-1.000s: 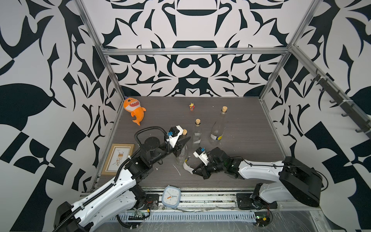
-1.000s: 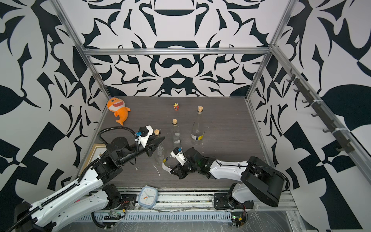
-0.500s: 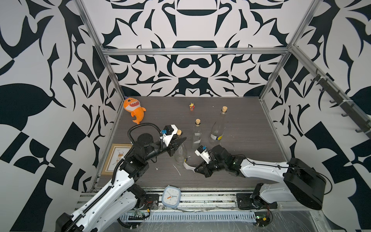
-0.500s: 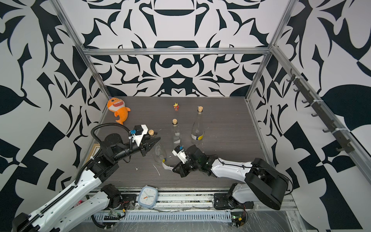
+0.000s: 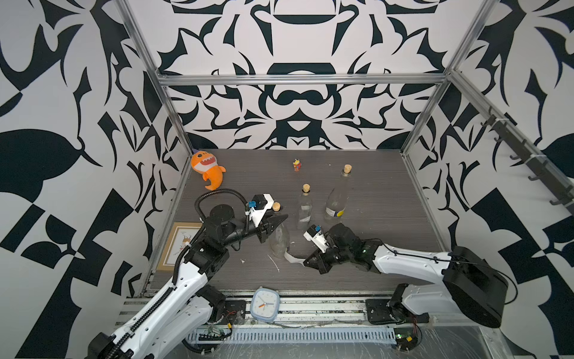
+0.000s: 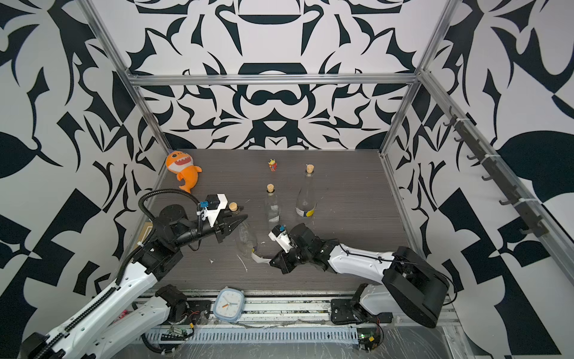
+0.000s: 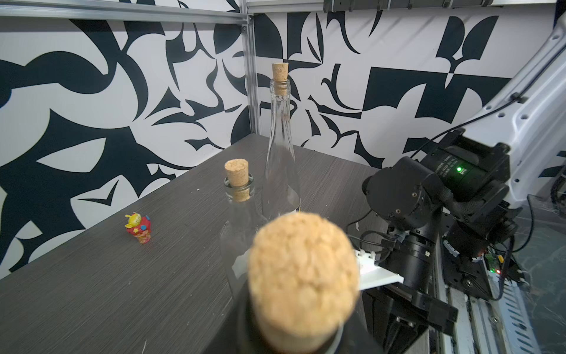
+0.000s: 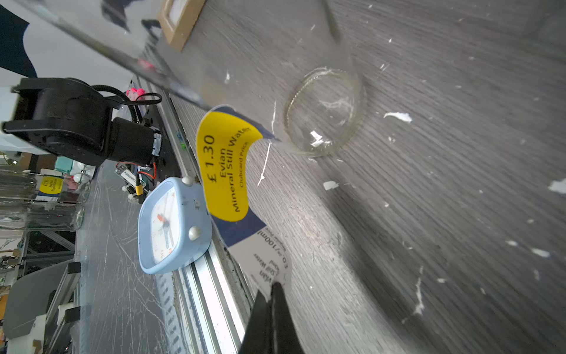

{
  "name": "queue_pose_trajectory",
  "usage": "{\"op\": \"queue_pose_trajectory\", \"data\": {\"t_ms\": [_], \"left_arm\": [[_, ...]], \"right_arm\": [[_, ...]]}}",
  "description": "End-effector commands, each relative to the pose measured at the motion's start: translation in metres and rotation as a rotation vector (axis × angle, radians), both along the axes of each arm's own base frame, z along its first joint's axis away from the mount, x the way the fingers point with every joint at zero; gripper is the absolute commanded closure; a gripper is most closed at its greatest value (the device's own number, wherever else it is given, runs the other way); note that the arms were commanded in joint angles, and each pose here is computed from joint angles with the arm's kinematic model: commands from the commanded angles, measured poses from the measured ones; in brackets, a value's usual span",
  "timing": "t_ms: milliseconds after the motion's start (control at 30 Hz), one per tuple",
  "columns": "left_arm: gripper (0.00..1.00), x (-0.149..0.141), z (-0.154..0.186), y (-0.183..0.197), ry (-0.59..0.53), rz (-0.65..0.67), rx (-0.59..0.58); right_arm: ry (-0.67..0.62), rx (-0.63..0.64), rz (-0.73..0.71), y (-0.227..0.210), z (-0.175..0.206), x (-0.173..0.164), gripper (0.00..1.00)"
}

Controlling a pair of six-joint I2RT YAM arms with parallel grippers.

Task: Remove the label from the bottle
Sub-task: Tear open the label from the bottle.

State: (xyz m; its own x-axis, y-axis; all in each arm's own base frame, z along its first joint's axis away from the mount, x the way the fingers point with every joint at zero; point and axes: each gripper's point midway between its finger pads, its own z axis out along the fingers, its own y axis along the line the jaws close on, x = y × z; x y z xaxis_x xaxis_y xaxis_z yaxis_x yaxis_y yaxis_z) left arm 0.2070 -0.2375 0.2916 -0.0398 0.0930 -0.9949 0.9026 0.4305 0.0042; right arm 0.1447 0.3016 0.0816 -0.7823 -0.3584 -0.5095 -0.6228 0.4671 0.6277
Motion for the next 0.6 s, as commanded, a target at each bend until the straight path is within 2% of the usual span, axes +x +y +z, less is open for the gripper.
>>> {"op": "queue_pose_trajectory", "data": {"t_ms": [0, 300, 567], "left_arm": [[1.00, -0.006, -0.017, 0.001, 0.073, -0.027, 0.038], [1.00, -0.001, -0.018, 0.006, 0.066, 0.016, 0.043], [1.00, 0.017, -0.007, 0.023, 0.040, 0.166, 0.041]], "right_arm": [[-0.035, 0.028, 0.013, 0.000, 0.014, 0.002, 1.00], [-0.037, 0.014, 0.010, -0.006, 0.014, 0.000, 1.00], [-0.051, 0.003, -0.009, -0.012, 0.018, 0.005, 1.00]]}}
